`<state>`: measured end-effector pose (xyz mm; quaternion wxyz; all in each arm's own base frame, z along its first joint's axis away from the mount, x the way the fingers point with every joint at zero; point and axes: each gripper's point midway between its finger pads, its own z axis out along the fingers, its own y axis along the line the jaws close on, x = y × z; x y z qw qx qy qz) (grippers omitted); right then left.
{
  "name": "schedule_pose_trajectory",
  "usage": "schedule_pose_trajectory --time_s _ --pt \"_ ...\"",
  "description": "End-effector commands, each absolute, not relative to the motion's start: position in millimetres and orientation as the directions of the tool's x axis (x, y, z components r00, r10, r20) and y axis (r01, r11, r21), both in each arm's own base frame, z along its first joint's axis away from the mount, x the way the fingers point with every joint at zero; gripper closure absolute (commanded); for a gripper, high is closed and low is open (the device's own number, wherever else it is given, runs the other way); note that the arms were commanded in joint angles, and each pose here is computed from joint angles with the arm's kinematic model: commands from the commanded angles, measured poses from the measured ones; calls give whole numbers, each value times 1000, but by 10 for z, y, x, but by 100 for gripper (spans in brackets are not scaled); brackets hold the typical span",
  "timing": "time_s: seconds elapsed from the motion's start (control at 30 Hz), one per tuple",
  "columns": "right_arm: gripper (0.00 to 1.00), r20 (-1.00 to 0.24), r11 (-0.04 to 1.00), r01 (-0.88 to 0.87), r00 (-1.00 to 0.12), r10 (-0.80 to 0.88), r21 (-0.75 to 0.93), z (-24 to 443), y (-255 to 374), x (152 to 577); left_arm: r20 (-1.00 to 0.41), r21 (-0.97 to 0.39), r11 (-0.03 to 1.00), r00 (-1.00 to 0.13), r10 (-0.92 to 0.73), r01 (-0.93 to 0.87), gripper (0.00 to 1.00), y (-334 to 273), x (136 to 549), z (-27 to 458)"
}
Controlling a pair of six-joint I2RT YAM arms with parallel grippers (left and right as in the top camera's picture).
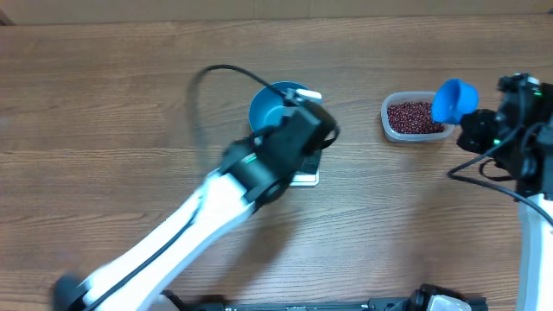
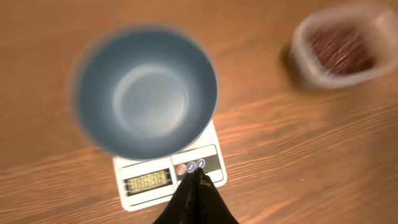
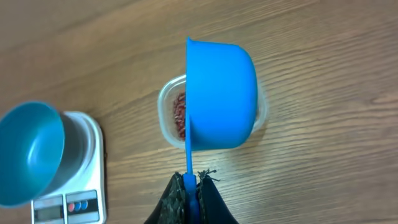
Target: Scoop item into bowl and weigh 150g on scale
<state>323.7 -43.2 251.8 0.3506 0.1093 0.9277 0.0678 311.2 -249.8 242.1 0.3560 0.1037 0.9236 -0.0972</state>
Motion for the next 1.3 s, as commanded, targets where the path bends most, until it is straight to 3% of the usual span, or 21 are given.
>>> schedule_pose_trajectory --time_s 0.0,0.13,0.27,0.3,0.33,0.37,0.6,1.27 --pt "96 -674 986 159 -723 149 49 2670 -386 3313 -755 -59 984 -653 66 168 95 -2005 3099 2860" --pt "96 -621 986 153 -780 79 -66 2669 -309 3419 -754 -48 984 -653 78 174 85 -1494 3059 3044" --pt "96 -510 983 134 -859 51 -127 2585 -274 3586 -697 -21 924 -668 261 382 74 -1348 3018 2928" --pt "96 -487 981 133 -872 47 -144 2552 -284 3619 -686 -11 926 -677 268 378 53 -1277 3033 2894" --pt "96 -462 976 141 -885 48 -168 2516 -306 3654 -678 -9 933 -688 258 360 14 -1209 3051 2871" --pt "96 -448 972 144 -893 46 -186 2487 -326 3675 -674 -7 938 -695 251 345 0 -1163 3073 2857" --pt "96 -379 935 186 -923 62 -301 2264 -491 3761 -677 -11 946 -698 232 324 0 -1109 3127 2855" --pt "96 -333 902 161 -943 20 -401 1947 -405 3984 -667 -10 946 -707 235 324 0 -1099 3103 2831"
